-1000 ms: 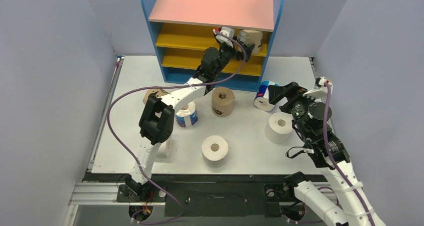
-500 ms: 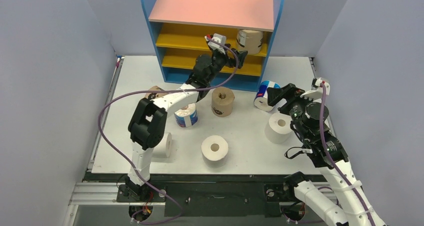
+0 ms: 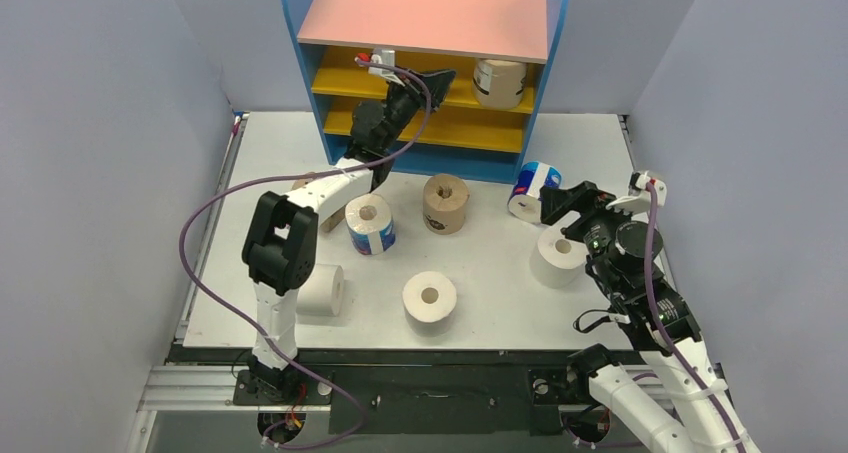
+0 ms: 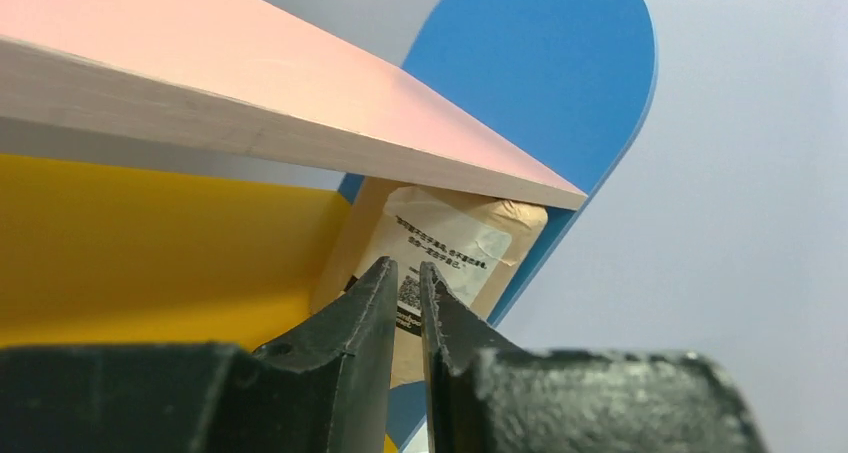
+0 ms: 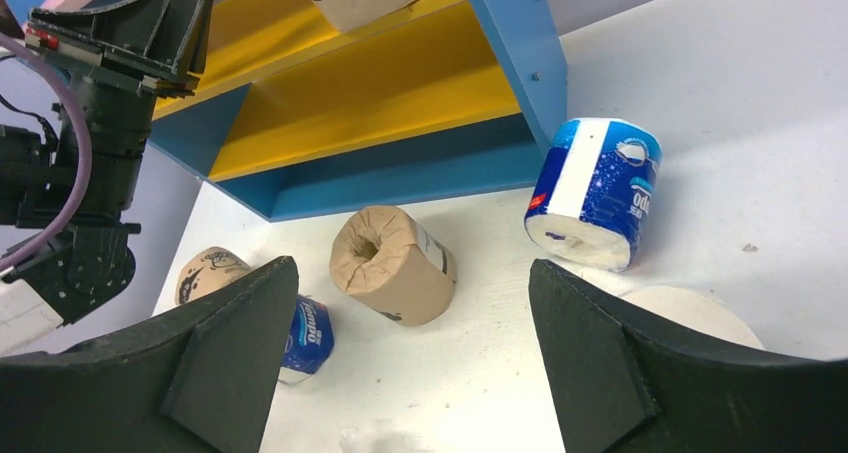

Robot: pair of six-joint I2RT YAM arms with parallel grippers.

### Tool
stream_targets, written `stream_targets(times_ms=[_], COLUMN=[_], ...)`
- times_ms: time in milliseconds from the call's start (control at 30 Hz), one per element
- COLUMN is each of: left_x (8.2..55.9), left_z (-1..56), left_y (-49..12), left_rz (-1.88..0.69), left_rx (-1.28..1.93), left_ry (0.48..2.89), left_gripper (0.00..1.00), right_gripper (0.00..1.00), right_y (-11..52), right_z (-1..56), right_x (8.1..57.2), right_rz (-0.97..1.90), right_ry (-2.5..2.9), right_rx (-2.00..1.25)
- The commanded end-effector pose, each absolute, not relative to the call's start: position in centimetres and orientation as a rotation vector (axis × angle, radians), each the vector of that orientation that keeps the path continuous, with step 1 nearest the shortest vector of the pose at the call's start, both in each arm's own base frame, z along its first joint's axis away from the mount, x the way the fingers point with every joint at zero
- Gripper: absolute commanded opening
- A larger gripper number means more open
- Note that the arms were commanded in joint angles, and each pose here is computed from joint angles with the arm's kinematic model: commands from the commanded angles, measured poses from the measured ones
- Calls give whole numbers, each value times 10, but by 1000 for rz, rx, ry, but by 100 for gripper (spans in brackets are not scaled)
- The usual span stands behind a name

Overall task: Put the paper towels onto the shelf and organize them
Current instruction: Place the paper towel on the shelf.

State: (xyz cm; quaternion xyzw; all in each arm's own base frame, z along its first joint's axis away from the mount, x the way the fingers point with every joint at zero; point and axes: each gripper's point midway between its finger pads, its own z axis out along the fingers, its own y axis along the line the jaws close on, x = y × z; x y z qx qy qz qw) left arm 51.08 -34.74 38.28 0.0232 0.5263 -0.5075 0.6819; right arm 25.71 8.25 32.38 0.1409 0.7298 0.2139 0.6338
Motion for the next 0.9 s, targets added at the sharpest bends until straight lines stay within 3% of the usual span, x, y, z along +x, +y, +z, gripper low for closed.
stream_targets(times_ms=[0, 67, 867], left_x=[495, 498, 495], left_z=[406, 402, 371], left_y=[-374, -378, -419], left_rz=[-1337, -1350, -1474], left_rx=[121, 126, 219], left_ry=[1108, 1123, 1192], left_gripper=[9, 0, 0], right_gripper=[81, 81, 81], right_y=[79, 80, 83], right_z=[314, 310, 292], right_x=[257, 257, 256], right_rz=[453, 455, 464], right_ry=[1679, 1690, 1731], right_rx=[323, 322, 326])
